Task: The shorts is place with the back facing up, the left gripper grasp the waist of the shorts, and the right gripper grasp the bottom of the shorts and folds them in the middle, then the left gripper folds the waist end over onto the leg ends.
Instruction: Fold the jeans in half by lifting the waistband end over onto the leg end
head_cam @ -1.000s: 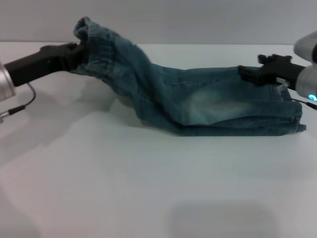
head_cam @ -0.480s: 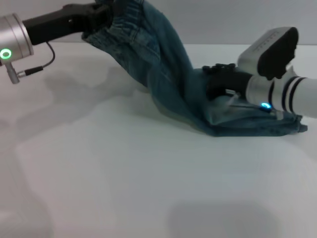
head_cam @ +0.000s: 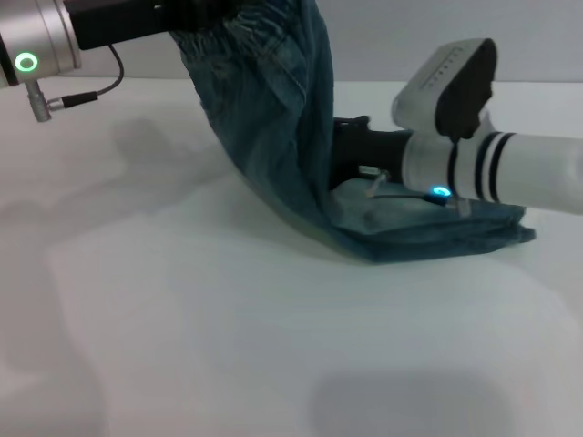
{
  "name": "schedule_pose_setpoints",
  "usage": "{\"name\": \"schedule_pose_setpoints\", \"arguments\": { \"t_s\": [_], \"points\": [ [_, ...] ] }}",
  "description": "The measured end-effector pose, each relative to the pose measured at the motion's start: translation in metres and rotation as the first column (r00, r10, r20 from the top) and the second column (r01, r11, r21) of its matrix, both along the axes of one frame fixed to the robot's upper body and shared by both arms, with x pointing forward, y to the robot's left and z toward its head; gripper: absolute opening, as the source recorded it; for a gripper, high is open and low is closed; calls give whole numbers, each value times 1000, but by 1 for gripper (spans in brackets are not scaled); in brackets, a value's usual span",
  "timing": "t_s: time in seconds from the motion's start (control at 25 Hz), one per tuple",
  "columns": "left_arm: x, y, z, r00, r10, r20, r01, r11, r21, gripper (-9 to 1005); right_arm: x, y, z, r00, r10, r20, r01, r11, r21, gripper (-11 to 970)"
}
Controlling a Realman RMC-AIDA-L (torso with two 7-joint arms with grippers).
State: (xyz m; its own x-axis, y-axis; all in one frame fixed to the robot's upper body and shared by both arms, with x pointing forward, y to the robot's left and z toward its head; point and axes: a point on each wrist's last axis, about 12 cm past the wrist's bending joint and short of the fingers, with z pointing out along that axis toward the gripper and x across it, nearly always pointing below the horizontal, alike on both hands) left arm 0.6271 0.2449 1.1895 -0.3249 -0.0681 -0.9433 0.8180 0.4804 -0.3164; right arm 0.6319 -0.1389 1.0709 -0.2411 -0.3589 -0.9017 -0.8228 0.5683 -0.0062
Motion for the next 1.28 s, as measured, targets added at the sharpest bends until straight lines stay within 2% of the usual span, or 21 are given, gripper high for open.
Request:
{"name": "schedule_pose_setpoints", "arguments": {
  "t_s": [0.08,0.28,0.48,0.68,0.8,0.88,0.92,0.96,1.12,1.28],
  "points": [
    [1,-3,8,1000,-20,12,20,1000,-4,84,-2,10,3,999,34,-7,-34,999,12,652],
    [1,-5,10,999,-30,16,30,1000,-7,84,-4,29,9,995,98,-16,-97,995,29,652],
    [-1,-3,7,1000,-30,8,30,999,-10,85,-4,24,7,996,83,-17,-83,996,24,651],
    [-7,0,0,999,-38,-12,38,999,-14,84,-3,-12,-6,999,-38,-14,38,999,9,652],
    [-10,-3,-4,998,-61,-24,61,998,-2,84,-1,-44,-10,986,-167,7,166,985,36,652],
    [-12,-6,-6,996,-80,-32,80,997,10,83,2,-83,-6,941,-336,48,329,937,118,652],
    [-12,-9,-8,995,-89,-36,89,996,16,83,3,-96,-4,921,-385,60,374,916,144,652],
    [-13,-11,-9,994,-98,-40,99,995,23,83,3,-96,-4,921,-385,60,374,916,144,652],
    [-13,-26,-10,990,-134,-36,135,990,33,96,1,-136,4,842,-533,86,505,834,224,651],
    [-10,-36,-9,989,-146,-30,148,988,42,124,-1,-146,4,821,-564,86,533,811,240,650]
  ]
}}
